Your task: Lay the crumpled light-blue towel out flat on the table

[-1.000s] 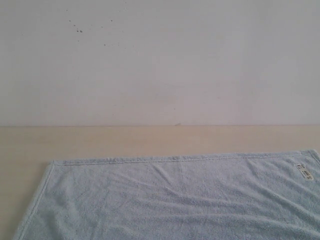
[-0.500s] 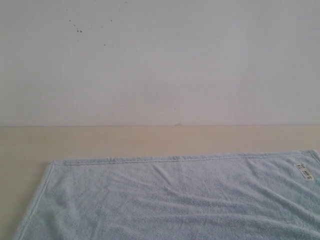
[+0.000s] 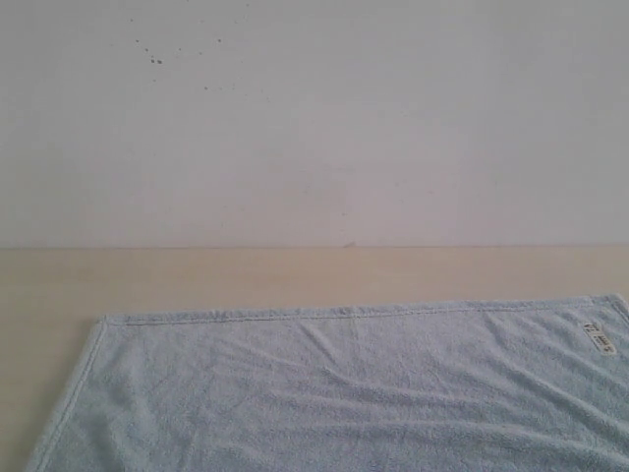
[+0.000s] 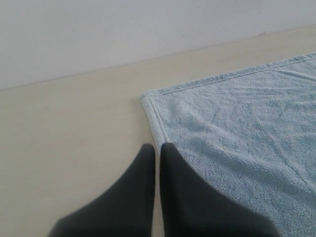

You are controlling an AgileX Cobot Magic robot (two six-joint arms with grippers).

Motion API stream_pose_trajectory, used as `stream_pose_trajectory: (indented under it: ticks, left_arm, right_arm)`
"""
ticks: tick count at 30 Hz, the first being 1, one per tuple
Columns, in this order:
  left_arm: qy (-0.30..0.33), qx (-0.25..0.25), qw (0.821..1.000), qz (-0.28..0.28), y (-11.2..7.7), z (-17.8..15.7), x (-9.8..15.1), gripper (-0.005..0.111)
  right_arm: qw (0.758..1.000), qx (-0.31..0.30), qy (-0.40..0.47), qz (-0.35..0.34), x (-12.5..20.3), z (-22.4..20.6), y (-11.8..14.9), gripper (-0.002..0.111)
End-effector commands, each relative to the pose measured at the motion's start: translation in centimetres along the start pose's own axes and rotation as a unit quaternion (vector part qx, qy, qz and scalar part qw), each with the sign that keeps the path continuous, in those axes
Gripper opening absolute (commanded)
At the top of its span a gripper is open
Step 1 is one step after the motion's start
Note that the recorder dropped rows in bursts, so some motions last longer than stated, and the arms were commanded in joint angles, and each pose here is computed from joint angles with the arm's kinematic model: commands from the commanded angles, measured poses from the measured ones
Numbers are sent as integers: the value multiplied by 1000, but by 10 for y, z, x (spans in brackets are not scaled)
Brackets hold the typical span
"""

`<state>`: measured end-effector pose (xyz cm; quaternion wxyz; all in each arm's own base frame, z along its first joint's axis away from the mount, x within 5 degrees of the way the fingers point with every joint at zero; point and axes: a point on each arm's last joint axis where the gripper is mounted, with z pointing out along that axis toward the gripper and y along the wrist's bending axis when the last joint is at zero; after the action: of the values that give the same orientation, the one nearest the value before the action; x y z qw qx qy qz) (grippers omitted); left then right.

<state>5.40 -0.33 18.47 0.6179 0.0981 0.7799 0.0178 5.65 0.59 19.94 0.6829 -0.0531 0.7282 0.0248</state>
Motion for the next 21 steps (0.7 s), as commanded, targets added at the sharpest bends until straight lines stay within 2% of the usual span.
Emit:
stream_pose_trajectory:
  ticks: [1, 21]
  left_arm:
    - [-6, 2, 1000, -4, 0, 0, 0, 4]
    - [-14, 2, 1000, -2, 0, 0, -2, 4]
  right_arm:
    - [1000, 3, -4, 3, 0, -1, 0, 0]
    - [1000, 3, -4, 4, 0, -1, 0, 0]
